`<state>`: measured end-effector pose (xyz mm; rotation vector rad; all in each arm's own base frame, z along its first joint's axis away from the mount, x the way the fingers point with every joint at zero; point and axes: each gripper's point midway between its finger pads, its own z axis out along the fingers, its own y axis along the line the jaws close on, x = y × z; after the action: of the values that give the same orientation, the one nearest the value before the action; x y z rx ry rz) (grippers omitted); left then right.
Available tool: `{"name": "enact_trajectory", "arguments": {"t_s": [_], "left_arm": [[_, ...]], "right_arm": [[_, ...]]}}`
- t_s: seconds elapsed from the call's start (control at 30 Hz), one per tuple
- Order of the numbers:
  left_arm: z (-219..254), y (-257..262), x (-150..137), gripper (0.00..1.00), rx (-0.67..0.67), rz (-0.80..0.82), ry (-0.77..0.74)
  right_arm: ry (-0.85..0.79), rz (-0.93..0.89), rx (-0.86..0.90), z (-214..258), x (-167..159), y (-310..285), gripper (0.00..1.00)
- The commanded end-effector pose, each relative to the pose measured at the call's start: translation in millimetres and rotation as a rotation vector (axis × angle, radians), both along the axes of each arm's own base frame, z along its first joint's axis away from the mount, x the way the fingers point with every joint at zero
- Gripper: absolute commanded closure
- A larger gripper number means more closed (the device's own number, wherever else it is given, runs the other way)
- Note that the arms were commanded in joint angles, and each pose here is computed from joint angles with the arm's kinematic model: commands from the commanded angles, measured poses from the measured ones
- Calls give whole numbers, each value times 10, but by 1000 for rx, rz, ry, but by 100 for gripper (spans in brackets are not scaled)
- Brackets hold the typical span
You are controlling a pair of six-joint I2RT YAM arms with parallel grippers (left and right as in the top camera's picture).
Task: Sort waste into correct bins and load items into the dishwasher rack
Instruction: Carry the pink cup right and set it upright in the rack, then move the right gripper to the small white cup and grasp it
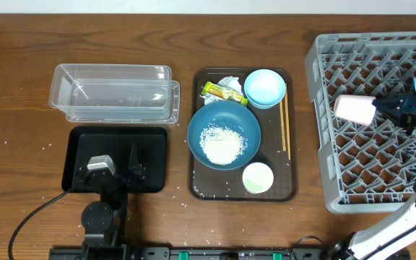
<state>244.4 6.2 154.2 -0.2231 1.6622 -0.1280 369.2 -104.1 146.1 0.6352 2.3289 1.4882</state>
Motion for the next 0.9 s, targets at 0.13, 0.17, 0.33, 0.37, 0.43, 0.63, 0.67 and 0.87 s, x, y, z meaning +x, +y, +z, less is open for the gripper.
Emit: {"name": "enact_trajectory", "arguments": {"t_s": [0.13, 0.17, 0.33, 0.37, 0.43, 0.63, 0.67, 0.87], "left_arm": [[-178, 21, -8, 9, 11, 9, 52], [-178, 21, -8, 9, 11, 9, 52], [-178, 21, -8, 9, 11, 9, 52], [-178, 21, -8, 9, 11, 9, 52], [-178, 21, -8, 9, 11, 9, 52], [-178, 21, -8, 9, 11, 9, 52], [-178, 21, -8, 9, 11, 9, 52], [-178, 21, -8, 9, 11, 9, 52]], "right_arm": [[112, -58, -5, -139, -174, -193, 99], [117, -67, 0, -136, -193, -218, 99], [124, -95, 13, -106, -291, -320, 93], [125, -99, 15, -91, -313, -333, 90], [124, -108, 17, -56, -343, -356, 86], [75, -133, -30, 195, -405, -394, 80], [60, -134, -44, 259, -415, -389, 78], [-32, -105, -212, 721, -530, -218, 60]]}}
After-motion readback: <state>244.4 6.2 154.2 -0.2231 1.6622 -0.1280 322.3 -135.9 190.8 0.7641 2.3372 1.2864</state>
